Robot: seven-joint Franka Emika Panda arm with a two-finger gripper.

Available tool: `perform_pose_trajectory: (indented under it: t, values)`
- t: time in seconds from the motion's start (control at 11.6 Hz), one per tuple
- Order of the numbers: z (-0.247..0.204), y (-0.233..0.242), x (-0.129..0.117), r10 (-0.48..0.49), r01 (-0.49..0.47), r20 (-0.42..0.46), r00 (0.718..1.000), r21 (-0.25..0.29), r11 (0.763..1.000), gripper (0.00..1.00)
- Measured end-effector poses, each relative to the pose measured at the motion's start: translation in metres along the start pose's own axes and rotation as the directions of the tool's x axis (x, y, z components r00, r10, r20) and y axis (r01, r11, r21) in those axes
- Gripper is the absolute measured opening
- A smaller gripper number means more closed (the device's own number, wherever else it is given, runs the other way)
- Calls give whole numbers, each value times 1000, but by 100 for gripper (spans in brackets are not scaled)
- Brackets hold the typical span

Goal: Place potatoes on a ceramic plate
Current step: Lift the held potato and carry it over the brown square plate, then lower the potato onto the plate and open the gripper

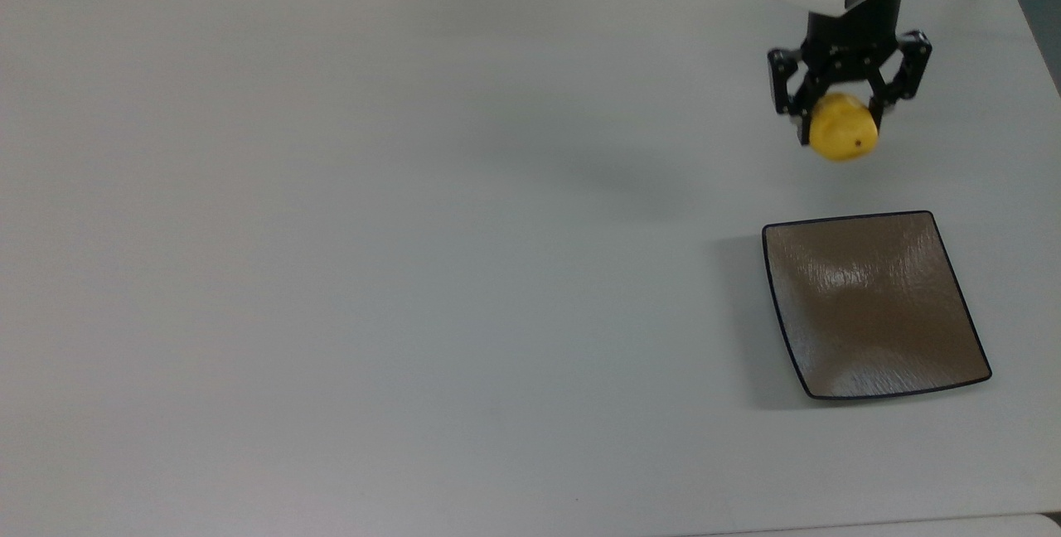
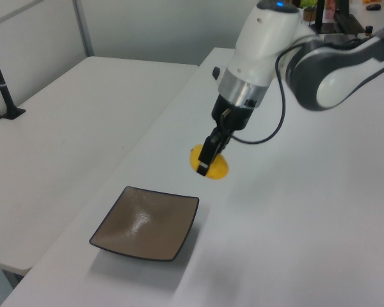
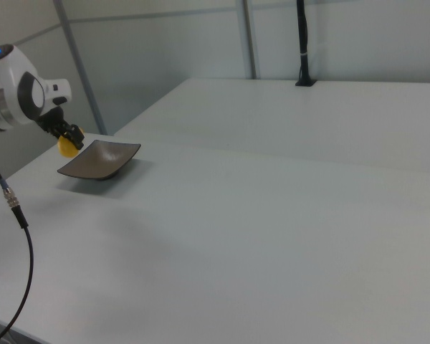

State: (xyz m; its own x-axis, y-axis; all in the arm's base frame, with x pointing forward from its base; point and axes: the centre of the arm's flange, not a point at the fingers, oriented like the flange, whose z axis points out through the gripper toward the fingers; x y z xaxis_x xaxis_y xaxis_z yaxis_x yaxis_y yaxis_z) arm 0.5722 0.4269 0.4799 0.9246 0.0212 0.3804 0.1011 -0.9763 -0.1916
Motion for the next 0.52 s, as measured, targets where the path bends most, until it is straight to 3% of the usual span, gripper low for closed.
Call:
perform_pose_trajectory:
  t: [0.34,0.52]
  values:
    - [69,8,11,-19,38,-176,984,103,994,66]
    - [98,17,16,-22,51,-230,973,118,992,66]
